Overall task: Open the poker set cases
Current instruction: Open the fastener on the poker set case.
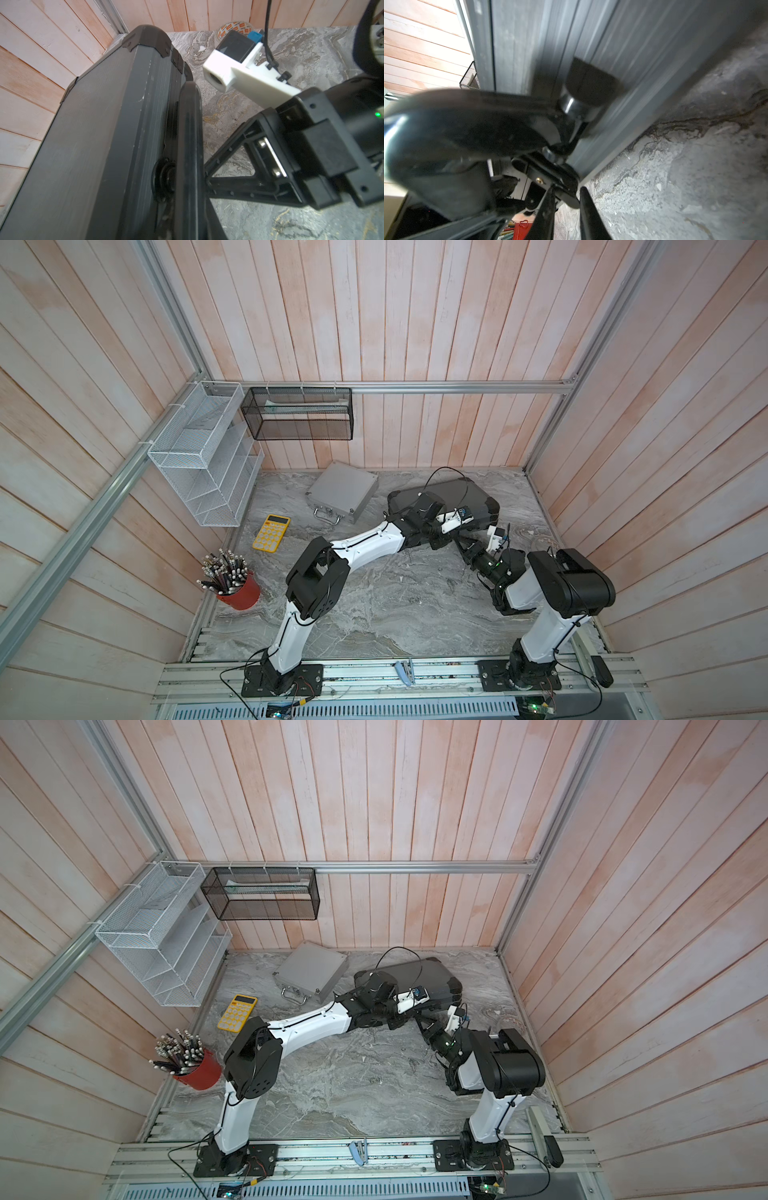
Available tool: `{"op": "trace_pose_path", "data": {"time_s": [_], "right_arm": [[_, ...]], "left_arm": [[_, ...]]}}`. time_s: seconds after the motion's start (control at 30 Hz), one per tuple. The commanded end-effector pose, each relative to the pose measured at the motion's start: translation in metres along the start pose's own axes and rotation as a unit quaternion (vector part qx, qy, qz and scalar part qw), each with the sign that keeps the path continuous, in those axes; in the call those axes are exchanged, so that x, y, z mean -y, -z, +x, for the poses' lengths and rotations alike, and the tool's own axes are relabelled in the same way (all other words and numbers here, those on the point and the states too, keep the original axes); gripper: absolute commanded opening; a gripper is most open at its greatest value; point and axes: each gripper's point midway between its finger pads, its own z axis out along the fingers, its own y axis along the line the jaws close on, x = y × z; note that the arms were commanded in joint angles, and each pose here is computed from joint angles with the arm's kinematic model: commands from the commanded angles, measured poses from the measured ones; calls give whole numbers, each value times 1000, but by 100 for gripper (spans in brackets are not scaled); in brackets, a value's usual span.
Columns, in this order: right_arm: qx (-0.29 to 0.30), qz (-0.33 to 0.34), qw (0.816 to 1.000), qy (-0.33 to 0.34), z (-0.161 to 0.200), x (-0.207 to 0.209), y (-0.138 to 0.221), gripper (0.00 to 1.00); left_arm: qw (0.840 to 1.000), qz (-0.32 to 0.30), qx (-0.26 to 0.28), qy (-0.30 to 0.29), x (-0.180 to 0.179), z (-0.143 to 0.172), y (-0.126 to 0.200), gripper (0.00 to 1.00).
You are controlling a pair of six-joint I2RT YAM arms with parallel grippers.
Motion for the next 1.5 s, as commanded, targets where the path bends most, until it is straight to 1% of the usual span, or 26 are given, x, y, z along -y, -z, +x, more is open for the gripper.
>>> {"op": "trace_pose_path", "data": {"time_s": [0.0,0.17,0.33,0.5,0.73,0.87,1.07,1.17,1.3,1.47], "right_arm": [[11,-66,997,39,-10,-43,-2,21],[14,-74,996,43,-13,-56,0,19],[17,-60,996,57,-15,-60,3,18],[21,-45,997,61,-16,-58,5,17],[19,-46,997,54,-14,-56,6,17],[10,-22,998,57,-7,-42,9,16],[-1,49,997,61,4,-6,25,18],[4,73,995,61,0,5,37,22],[8,107,991,77,-9,12,47,28],[25,141,986,83,-23,22,62,32]], "left_arm": [[994,-42,98,-8,-21,-58,25,0],[996,-39,84,0,-17,-40,18,0],[997,-35,71,9,-13,-24,11,0],[997,-35,64,13,-11,-15,9,0],[997,-35,58,25,-11,-3,7,0],[997,-39,56,27,-15,0,7,0],[998,-40,43,38,-14,16,3,0],[998,-36,33,47,-9,28,-1,0],[997,-32,23,59,-4,42,-3,0],[997,-22,12,66,5,55,-6,0]]}}
